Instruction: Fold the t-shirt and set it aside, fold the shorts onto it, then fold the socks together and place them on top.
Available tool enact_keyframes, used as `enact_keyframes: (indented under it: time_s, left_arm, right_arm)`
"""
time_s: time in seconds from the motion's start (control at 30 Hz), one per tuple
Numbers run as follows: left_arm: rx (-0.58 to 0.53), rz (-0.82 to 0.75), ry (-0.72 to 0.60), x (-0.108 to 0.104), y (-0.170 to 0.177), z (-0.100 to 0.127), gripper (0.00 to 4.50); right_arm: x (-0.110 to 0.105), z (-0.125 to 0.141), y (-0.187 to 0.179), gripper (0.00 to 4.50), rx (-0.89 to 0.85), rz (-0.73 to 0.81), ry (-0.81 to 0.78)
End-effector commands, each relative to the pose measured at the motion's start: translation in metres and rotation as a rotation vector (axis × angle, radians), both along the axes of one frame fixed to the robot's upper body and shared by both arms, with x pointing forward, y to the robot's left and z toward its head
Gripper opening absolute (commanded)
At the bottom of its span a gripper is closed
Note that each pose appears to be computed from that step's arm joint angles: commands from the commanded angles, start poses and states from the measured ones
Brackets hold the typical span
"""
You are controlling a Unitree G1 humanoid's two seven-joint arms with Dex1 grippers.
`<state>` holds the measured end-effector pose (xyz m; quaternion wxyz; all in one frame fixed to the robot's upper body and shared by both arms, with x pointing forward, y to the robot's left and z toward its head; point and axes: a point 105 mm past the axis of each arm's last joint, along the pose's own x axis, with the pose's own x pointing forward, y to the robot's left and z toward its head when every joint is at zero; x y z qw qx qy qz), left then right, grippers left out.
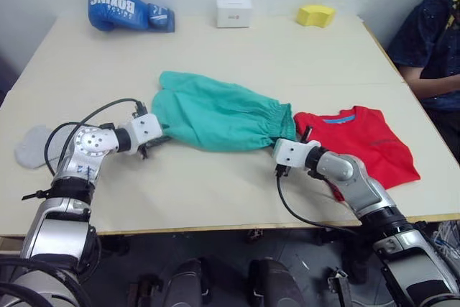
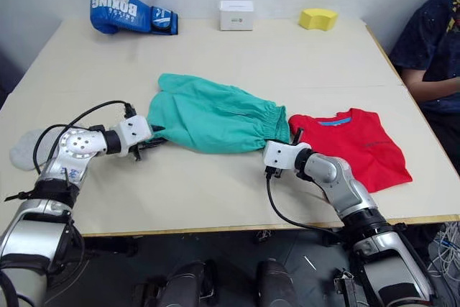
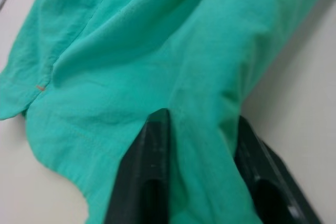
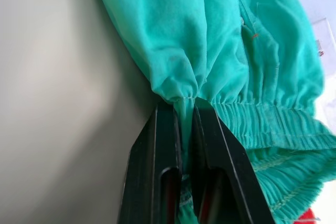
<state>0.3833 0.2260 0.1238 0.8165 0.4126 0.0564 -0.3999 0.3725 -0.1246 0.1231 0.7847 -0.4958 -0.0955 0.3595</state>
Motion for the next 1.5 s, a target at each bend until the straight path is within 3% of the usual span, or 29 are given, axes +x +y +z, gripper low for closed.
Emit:
enact_keyframes:
  time_s: [0.03, 0.3, 0.63, 0.93, 0.97, 1.13, 1.23, 1.3, 1.4, 1.5]
  left_arm:
    - [0.058, -0.063, 0.179, -0.040, 0.014, -0.038, 0.04]
    - [-0.032, -0.021, 0.158, -0.114, 0.023, -0.031, 0.01]
    - [-0.135, 0.168, 0.135, -0.186, 0.029, -0.040, 0.01]
    - [-0.170, 0.227, 0.120, -0.187, 0.030, -0.041, 0.01]
    - [-0.196, 0.231, 0.119, -0.188, 0.030, -0.038, 0.23]
    - [-0.240, 0.282, 0.088, -0.191, 0.040, -0.025, 1.57]
    - [-0.381, 0.301, 0.233, -0.211, 0.051, -0.017, 2.58]
    - [-0.406, 0.323, 0.304, -0.220, 0.066, -0.011, 2.59]
    - [-0.497, 0.312, 0.430, -0.230, 0.072, 0.003, 2.59]
    - [-0.580, 0.247, 0.437, -0.221, 0.061, 0.025, 1.94]
  right_arm:
    - [0.000, 0.014, -0.016, 0.00, -0.020, 0.023, -0.043]
    - [-0.034, 0.008, -0.019, 0.00, -0.038, 0.232, -0.026]
    - [-0.066, -0.017, -0.030, 0.00, -0.038, 0.355, 0.000]
    - [-0.083, -0.030, -0.018, 0.00, 0.065, 0.363, 0.106]
    - [-0.082, -0.027, -0.020, 0.00, 0.086, 0.351, 0.102]
    - [-0.093, -0.013, -0.025, 1.56, 0.115, 0.366, 0.127]
    - [-0.114, 0.001, -0.031, 2.63, 0.202, 0.379, 0.224]
    - [-0.130, 0.008, -0.032, 3.31, 0.294, 0.381, 0.353]
    - [-0.139, 0.028, -0.030, 3.04, 0.501, 0.354, 0.502]
    - [-0.137, 0.044, -0.015, 2.05, 0.593, 0.364, 0.547]
